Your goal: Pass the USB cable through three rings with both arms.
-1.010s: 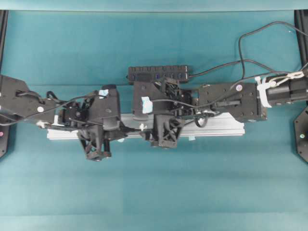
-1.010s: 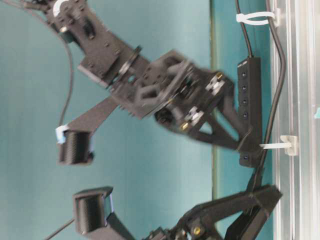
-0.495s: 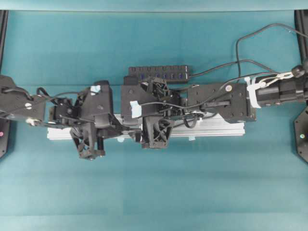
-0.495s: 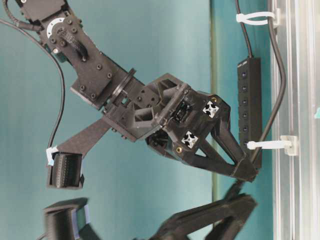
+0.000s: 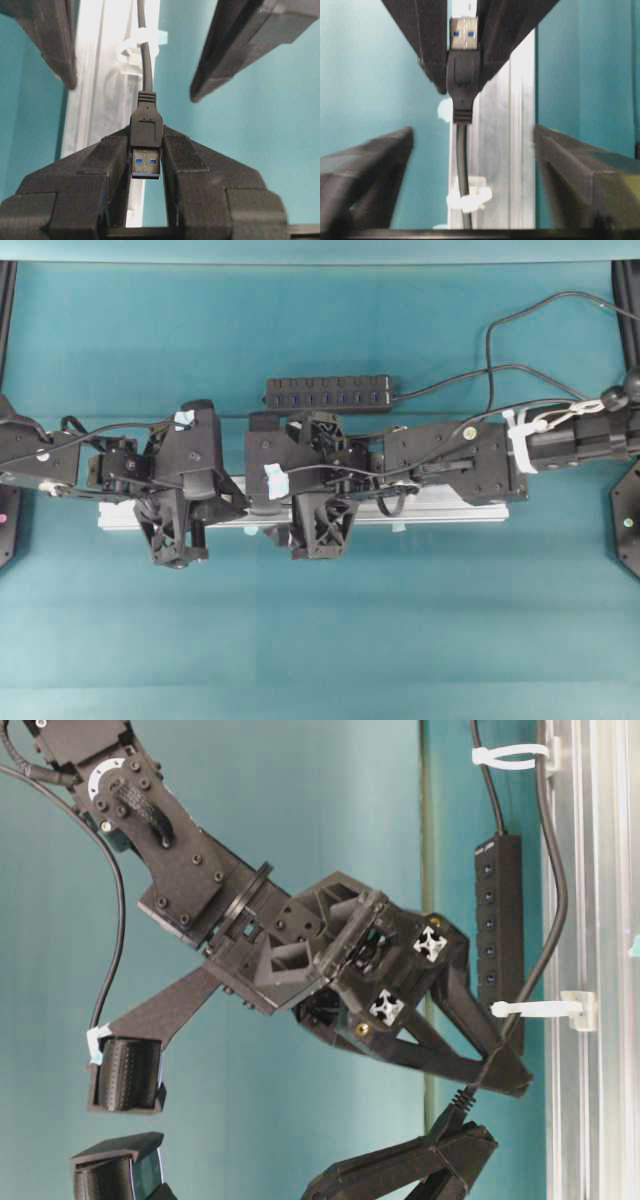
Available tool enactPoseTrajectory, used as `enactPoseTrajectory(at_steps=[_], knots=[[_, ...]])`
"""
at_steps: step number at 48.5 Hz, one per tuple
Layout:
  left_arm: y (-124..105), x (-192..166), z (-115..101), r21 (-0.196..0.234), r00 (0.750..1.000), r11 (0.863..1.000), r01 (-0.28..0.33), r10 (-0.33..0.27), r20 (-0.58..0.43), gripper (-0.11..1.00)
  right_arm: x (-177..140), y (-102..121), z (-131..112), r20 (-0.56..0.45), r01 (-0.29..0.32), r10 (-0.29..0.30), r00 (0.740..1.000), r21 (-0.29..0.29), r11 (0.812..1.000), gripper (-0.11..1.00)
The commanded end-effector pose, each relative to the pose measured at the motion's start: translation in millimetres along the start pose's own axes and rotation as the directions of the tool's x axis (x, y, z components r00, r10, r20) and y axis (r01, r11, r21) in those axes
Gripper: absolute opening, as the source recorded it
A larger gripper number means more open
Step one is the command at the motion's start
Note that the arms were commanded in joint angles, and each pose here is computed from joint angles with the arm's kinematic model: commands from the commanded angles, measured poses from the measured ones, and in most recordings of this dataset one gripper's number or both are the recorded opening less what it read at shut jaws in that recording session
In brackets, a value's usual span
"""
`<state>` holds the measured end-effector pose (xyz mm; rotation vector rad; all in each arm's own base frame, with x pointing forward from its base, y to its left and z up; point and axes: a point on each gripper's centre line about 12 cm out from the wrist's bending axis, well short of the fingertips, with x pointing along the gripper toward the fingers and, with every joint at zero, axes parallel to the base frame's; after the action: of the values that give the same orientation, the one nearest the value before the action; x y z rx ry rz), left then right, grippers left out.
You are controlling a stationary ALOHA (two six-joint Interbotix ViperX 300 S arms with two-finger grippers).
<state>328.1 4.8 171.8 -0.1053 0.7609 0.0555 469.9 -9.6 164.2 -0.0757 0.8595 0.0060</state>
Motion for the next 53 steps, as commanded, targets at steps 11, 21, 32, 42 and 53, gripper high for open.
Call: enactPoseTrajectory(at_steps=[11,21,32,42,53], knots=[[-4.1,-5.0,9.6,0.009,0.999,1.000,0.011,-0.011,0.040,0.21,-2.6,0.8,17.7,0.048,0.001,0.000,0.999,-0.015,1.000,-0.03],[-3.9,-4.8,7.7,0.009,0.999,1.000,0.010,-0.011,0.036,0.21,-1.3,2.3,17.5,0.040,-0.001,0.002,0.999,-0.017,1.000,-0.07],[-3.7,-6.5,6.2,-0.003,0.999,1.000,0.010,-0.010,0.033,0.21,-1.3,3.8,16.7,0.033,-0.004,0.004,0.999,-0.015,1.000,-0.07],[-4.0,-11.6,5.4,-0.008,1.000,1.000,0.010,-0.010,0.021,0.21,4.1,4.1,9.7,-0.029,-0.007,0.007,1.000,-0.015,1.000,-0.07],[-7.3,-35.1,1.2,0.000,1.000,1.000,0.017,-0.017,0.007,0.66,12.3,4.1,9.1,-0.078,-0.009,0.008,0.997,-0.018,1.000,-0.07]])
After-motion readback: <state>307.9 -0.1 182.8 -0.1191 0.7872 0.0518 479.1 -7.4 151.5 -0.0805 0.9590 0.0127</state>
